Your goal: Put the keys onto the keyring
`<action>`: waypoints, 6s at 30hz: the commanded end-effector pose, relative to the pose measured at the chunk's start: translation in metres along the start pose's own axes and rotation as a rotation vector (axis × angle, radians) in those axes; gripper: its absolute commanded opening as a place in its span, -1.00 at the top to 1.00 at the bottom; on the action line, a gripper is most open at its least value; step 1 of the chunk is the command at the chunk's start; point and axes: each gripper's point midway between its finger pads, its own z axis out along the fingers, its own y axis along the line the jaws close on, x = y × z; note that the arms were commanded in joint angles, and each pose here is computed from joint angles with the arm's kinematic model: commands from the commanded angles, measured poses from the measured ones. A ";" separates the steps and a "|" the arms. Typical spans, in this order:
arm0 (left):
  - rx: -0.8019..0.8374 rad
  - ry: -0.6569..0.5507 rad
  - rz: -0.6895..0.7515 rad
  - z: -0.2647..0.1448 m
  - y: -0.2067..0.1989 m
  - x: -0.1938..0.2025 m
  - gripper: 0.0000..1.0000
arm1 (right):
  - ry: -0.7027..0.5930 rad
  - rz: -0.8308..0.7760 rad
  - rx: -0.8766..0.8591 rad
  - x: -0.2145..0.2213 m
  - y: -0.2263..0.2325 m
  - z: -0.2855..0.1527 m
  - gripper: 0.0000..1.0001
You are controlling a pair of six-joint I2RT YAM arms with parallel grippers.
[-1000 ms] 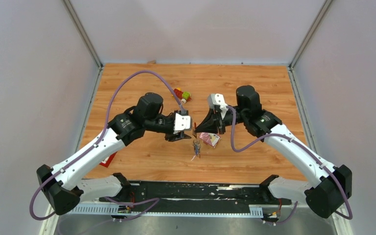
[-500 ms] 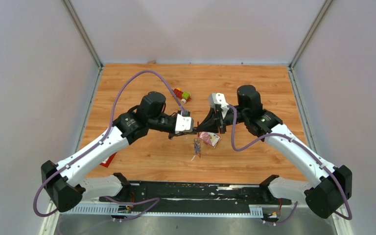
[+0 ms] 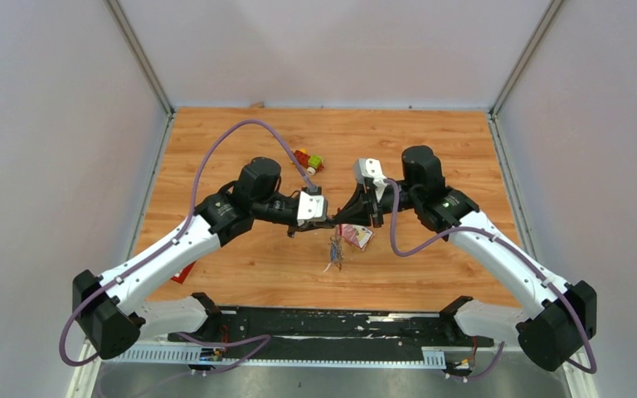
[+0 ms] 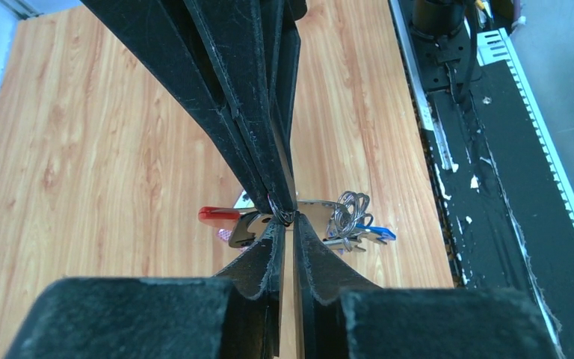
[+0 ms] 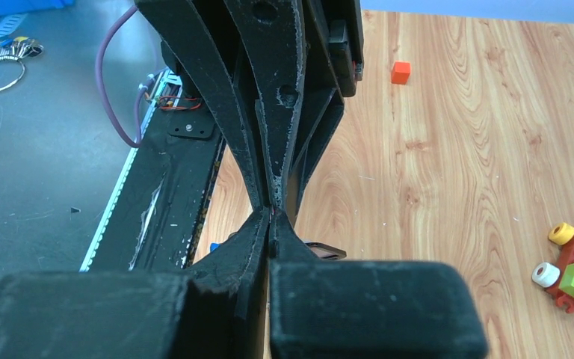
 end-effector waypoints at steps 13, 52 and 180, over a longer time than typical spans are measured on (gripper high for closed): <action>0.041 -0.038 0.011 0.002 -0.010 -0.004 0.97 | -0.008 -0.106 0.135 -0.019 -0.018 -0.009 1.00; 0.003 -0.106 0.083 -0.004 0.012 -0.031 0.27 | -0.008 -0.120 0.008 -0.010 -0.001 -0.009 1.00; 0.021 0.018 0.079 0.004 0.000 -0.001 0.73 | -0.071 -0.081 -0.010 -0.032 0.004 -0.010 1.00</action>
